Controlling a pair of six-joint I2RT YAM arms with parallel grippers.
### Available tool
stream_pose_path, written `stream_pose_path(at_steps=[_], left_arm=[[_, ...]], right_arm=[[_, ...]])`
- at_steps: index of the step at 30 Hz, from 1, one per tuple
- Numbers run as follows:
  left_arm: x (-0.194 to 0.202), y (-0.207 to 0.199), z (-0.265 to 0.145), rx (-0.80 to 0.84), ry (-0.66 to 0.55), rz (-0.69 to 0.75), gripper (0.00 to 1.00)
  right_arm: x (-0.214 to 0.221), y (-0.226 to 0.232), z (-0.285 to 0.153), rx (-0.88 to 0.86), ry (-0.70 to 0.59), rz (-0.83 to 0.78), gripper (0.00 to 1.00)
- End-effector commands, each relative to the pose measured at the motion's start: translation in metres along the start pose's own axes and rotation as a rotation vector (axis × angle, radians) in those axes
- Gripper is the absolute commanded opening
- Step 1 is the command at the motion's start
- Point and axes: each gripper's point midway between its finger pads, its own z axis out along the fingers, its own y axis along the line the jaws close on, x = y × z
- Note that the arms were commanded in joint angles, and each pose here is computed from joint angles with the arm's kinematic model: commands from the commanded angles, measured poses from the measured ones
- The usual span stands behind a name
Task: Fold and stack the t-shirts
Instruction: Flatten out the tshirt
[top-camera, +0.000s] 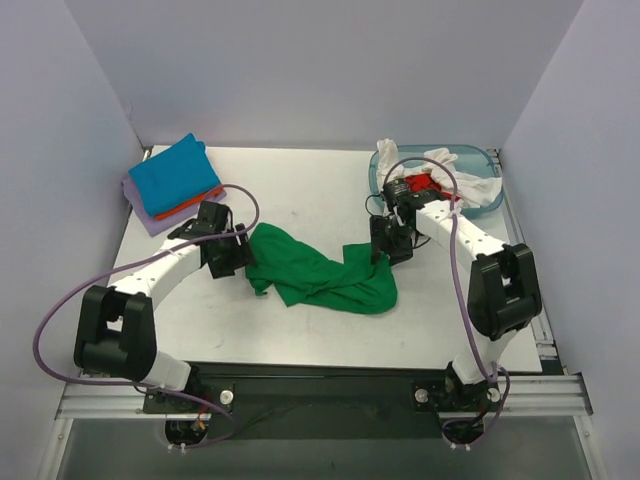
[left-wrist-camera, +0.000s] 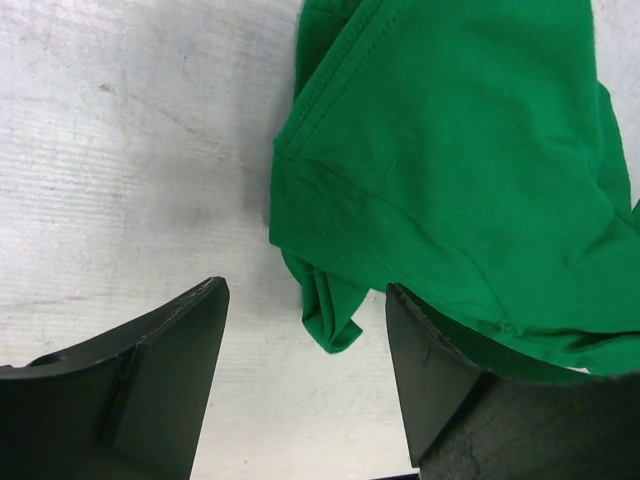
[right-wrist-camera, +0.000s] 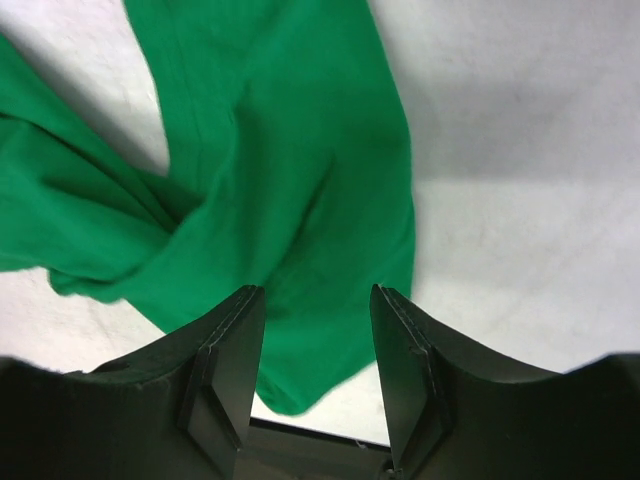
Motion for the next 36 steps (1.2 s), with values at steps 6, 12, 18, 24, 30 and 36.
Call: stream_pose_path(at_steps=[6, 12, 18, 24, 30, 36], left_arm=[[-0.037, -0.010, 0.021, 0.016, -0.061, -0.021, 0.75], [-0.045, -0.016, 0.036, 0.060, -0.064, -0.055, 0.73], [-0.042, -0.023, 0.048, 0.101, -0.031, -0.074, 0.69], [-0.041, -0.032, 0.056, 0.150, -0.018, -0.095, 0.56], [-0.046, -0.044, 0.054, 0.213, -0.032, -0.120, 0.06], [-0.075, -0.062, 0.015, 0.273, -0.130, -0.111, 0.00]], right_arm=[[-0.043, 0.032, 0.007, -0.112, -0.041, 0.010, 0.47], [-0.049, 0.038, 0.024, -0.123, -0.006, 0.006, 0.48], [-0.044, 0.037, 0.037, -0.120, 0.038, 0.006, 0.49], [-0.035, 0.043, 0.044, -0.166, 0.088, 0.011, 0.45], [-0.027, 0.061, 0.042, -0.279, 0.151, 0.030, 0.05], [-0.040, 0.049, 0.008, -0.268, 0.050, 0.060, 0.00]])
